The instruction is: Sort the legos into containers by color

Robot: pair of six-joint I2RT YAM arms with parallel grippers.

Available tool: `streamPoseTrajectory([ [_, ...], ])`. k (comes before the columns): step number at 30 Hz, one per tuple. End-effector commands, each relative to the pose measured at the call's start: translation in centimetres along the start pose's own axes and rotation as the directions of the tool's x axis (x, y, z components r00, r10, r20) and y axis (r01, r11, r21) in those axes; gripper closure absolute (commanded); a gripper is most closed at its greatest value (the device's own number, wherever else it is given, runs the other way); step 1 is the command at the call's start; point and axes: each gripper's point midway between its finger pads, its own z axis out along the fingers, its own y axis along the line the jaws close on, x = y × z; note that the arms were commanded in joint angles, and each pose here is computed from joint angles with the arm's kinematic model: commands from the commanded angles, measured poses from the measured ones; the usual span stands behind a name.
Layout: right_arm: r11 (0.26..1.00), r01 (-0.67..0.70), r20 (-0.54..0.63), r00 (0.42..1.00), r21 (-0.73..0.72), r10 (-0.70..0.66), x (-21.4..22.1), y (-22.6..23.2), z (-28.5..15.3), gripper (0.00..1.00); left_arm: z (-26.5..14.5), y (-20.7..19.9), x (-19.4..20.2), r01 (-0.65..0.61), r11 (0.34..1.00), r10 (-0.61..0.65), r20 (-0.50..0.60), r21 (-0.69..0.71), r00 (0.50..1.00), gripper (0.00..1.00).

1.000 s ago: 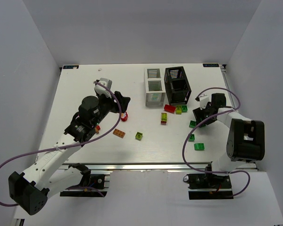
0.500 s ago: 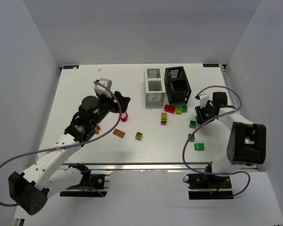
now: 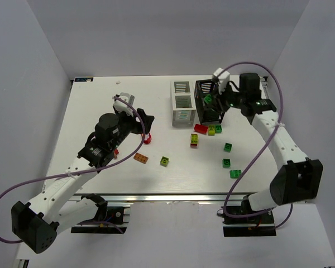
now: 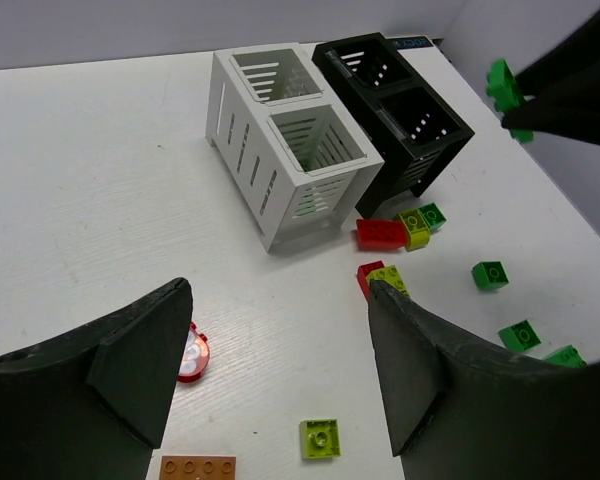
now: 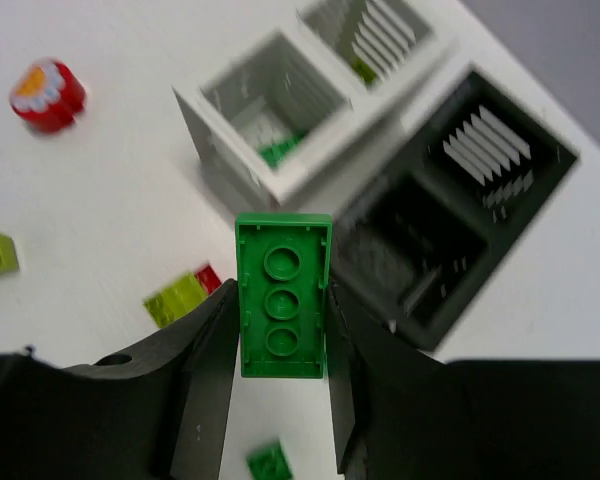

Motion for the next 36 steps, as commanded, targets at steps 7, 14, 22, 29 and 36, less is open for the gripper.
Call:
streamPoseTrajectory([
  [7,0.991,-0.046,0.061,0.997,-0.123,0.054,-6.9,0.5,8.8,0.93,0.2,1.2,0.8,-0.031,0.998,0.030,-0.024,-0.050,0.999,0.20],
  [14,0.986,-0.057,0.027,0.998,-0.154,0.061,-6.4,1.1,13.9,0.90,0.4,1.1,1.0,-0.033,0.998,0.032,-0.032,-0.044,0.999,0.20],
  [22,0.991,-0.075,0.014,0.997,-0.115,0.077,-5.6,0.9,15.9,0.75,0.3,1.0,0.8,-0.034,0.999,0.033,-0.030,-0.040,0.999,0.20],
  [29,0.994,-0.079,-0.005,0.997,-0.077,0.079,-4.3,0.5,16.1,0.61,0.2,1.0,0.7,-0.034,0.999,0.033,-0.024,-0.040,0.999,0.20],
  [36,0.993,-0.096,-0.017,0.995,-0.075,0.095,-4.1,0.4,16.4,0.40,0.3,1.1,0.8,-0.036,0.998,0.035,-0.028,-0.043,0.999,0.20],
])
